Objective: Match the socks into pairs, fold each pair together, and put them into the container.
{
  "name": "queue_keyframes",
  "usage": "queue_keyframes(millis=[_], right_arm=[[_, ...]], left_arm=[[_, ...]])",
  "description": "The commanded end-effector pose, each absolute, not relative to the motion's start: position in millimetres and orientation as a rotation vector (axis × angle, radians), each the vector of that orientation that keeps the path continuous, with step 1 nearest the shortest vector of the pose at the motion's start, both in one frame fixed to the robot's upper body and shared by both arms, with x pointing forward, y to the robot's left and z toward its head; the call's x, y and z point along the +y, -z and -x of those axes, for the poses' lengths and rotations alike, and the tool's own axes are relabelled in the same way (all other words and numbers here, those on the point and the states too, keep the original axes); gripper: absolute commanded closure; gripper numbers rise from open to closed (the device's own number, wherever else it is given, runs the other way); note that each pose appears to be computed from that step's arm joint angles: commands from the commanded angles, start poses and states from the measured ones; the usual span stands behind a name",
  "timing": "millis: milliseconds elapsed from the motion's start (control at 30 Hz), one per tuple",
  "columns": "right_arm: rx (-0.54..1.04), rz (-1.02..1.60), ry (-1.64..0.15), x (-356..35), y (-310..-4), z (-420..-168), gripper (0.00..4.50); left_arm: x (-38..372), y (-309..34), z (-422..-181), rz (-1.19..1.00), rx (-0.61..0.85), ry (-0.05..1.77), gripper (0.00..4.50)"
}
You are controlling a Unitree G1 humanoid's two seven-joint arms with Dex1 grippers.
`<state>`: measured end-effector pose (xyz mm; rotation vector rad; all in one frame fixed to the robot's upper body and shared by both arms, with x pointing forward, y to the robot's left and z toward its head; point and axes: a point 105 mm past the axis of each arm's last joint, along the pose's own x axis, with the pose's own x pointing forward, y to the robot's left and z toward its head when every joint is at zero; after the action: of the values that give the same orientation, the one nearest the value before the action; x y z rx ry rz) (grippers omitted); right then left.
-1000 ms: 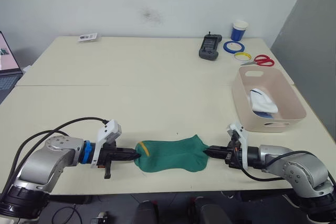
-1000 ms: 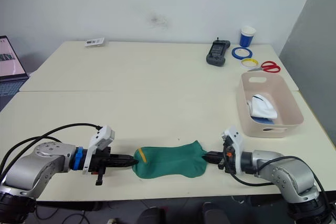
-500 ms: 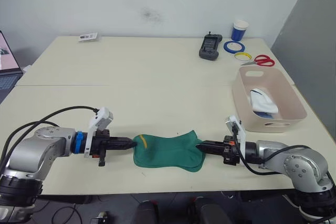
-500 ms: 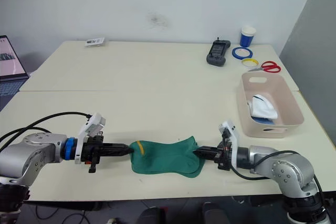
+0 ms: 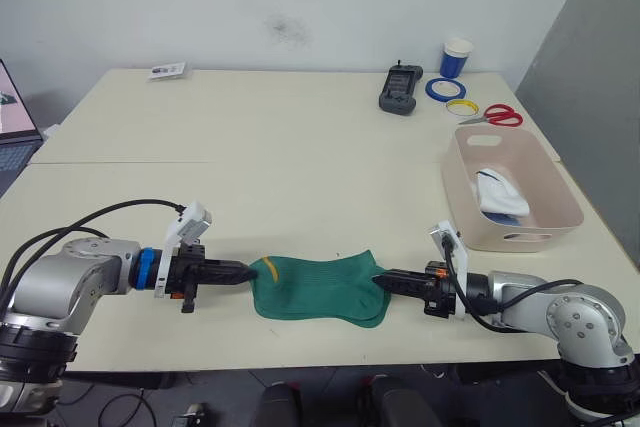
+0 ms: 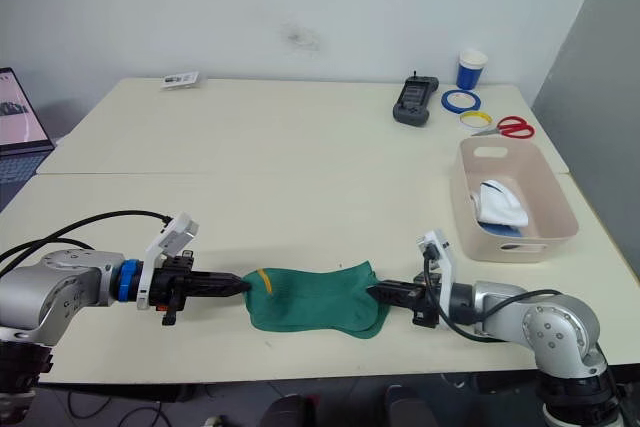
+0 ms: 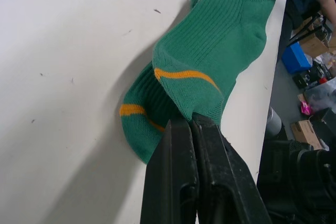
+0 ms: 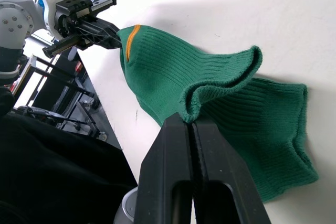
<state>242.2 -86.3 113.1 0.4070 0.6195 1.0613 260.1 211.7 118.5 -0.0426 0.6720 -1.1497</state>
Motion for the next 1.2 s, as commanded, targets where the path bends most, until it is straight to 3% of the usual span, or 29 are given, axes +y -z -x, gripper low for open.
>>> queue_keyframes(millis=[33,600,700,967,1067,1200], right_arm=[[0.615,-0.398,-1.067,-86,-114,-240,4.43],[0.627,-0.29,-1.036,-90,-101,-247,4.43],[0.628,-0.29,-1.058,-91,-103,-244,3.78],[0.586,-0.179,-1.017,-114,-110,-248,1.07],[0.5,-0.01,-1.072,-117,-120,-249,1.07],[0.34,0.138,-1.199,-99,-140,-251,1.24]], left_arm=[[212,-119,-262,-0.001,0.662,1.14,4.5],[215,-105,-263,-0.106,0.65,1.138,4.5],[217,-105,-264,-0.1,0.638,1.135,3.88],[245,-116,-265,-0.093,0.634,1.063,1.35],[250,-126,-270,-0.212,0.57,1.063,1.35],[220,-152,-290,-0.205,0.393,1.086,1.52]])
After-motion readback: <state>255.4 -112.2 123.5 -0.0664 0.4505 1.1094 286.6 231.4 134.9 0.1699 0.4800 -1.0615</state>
